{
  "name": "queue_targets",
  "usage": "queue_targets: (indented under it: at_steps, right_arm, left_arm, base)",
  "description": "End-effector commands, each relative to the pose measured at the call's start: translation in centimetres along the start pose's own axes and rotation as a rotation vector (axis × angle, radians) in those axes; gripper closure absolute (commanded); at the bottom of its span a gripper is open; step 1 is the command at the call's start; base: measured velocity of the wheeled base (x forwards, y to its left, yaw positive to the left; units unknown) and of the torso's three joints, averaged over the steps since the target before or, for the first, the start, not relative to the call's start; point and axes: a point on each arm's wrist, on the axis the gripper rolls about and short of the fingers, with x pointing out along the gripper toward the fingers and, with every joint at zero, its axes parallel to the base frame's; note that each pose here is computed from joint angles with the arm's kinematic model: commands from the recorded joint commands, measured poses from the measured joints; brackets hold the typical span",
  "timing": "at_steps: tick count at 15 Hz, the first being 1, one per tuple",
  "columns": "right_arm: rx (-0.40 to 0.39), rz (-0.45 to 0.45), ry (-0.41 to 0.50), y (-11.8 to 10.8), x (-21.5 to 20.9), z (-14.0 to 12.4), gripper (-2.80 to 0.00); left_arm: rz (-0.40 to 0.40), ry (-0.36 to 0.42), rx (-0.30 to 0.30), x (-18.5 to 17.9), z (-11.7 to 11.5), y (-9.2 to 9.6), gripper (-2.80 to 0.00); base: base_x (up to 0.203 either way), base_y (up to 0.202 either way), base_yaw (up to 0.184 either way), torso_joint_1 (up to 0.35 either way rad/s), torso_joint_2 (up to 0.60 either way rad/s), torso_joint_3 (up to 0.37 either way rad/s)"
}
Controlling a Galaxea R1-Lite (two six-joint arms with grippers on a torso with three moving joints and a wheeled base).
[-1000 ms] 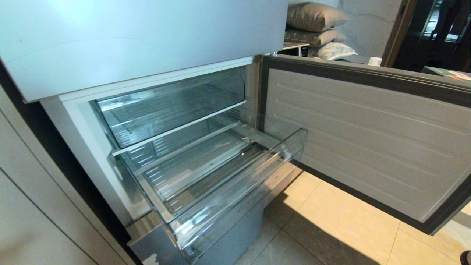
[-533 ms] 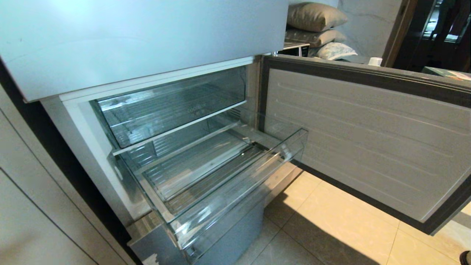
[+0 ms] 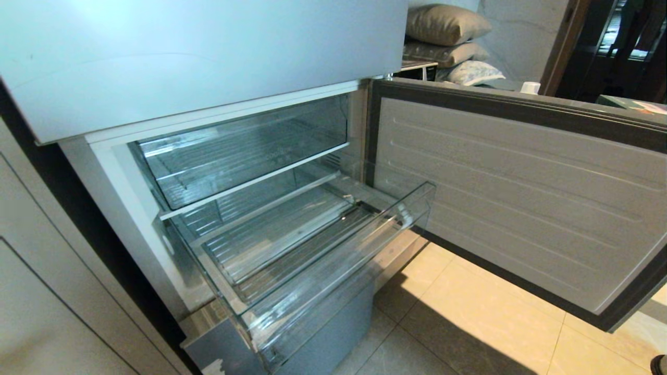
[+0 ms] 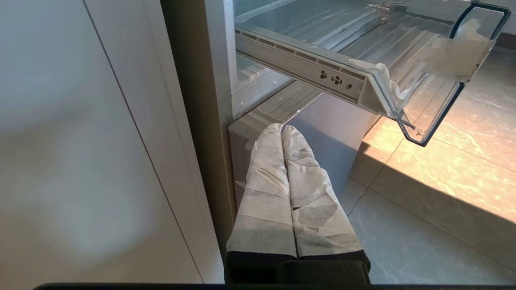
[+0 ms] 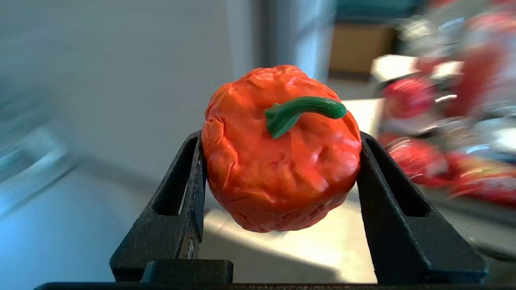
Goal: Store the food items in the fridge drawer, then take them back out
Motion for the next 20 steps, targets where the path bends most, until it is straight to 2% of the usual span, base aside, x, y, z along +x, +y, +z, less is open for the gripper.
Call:
queue_targets:
  at_steps: [1, 3, 5, 6, 8, 11, 13, 15, 18, 20]
  right_arm:
    - [0.017, 0.129, 0.022, 0.4, -1.9, -2.3, 0.0]
    - [0.031, 0.164, 0.122, 0.2, -3.3, -4.5, 0.0]
    - [0.039, 0.165, 0.259, 0.0, -3.9, -7.0, 0.0]
    - [0.043, 0.171, 0.309, 0.0, -4.0, -7.4, 0.0]
    - [0.027, 0.237, 0.344, 0.0, -4.1, -7.4, 0.0]
    - [-0.094, 0.287, 0.342, 0.0, -4.2, -7.4, 0.0]
    - [-0.127, 0.321, 0.356, -0.3, -4.3, -7.8, 0.0]
    - [-0.118, 0.315, 0.298, -0.7, -5.1, -8.2, 0.0]
    - [-0.086, 0.305, 0.133, -1.1, -6.4, -8.5, 0.0]
    - [-0.091, 0.303, 0.127, -1.1, -6.4, -8.5, 0.0]
  left_arm:
    - [0.0, 0.003, 0.0, 0.0, 0.0, 0.0, 0.0]
    - [0.0, 0.003, 0.0, 0.0, 0.0, 0.0, 0.0]
    - [0.0, 0.003, 0.0, 0.0, 0.0, 0.0, 0.0]
    - [0.0, 0.003, 0.0, 0.0, 0.0, 0.0, 0.0]
    - [0.0, 0.002, 0.0, 0.0, 0.0, 0.0, 0.0]
    - [0.0, 0.002, 0.0, 0.0, 0.0, 0.0, 0.0]
    - [0.0, 0.003, 0.0, 0.0, 0.0, 0.0, 0.0]
    - [0.0, 0.002, 0.0, 0.0, 0.0, 0.0, 0.0]
    - [0.0, 0.003, 0.0, 0.0, 0.0, 0.0, 0.0]
    - [0.0, 0.003, 0.0, 0.0, 0.0, 0.0, 0.0]
  base:
    - [0.0, 0.0, 0.0, 0.0, 0.0, 0.0]
    - [0.0, 0.0, 0.0, 0.0, 0.0, 0.0]
    - [0.0, 0.0, 0.0, 0.0, 0.0, 0.0]
    - [0.0, 0.0, 0.0, 0.0, 0.0, 0.0]
    - [0.0, 0.0, 0.0, 0.0, 0.0, 0.0]
    - [0.0, 0.0, 0.0, 0.0, 0.0, 0.0]
    - [0.0, 0.0, 0.0, 0.0, 0.0, 0.0]
    - [0.0, 0.0, 0.0, 0.0, 0.0, 0.0]
    - [0.0, 0.0, 0.0, 0.0, 0.0, 0.0]
    - [0.0, 0.0, 0.0, 0.0, 0.0, 0.0]
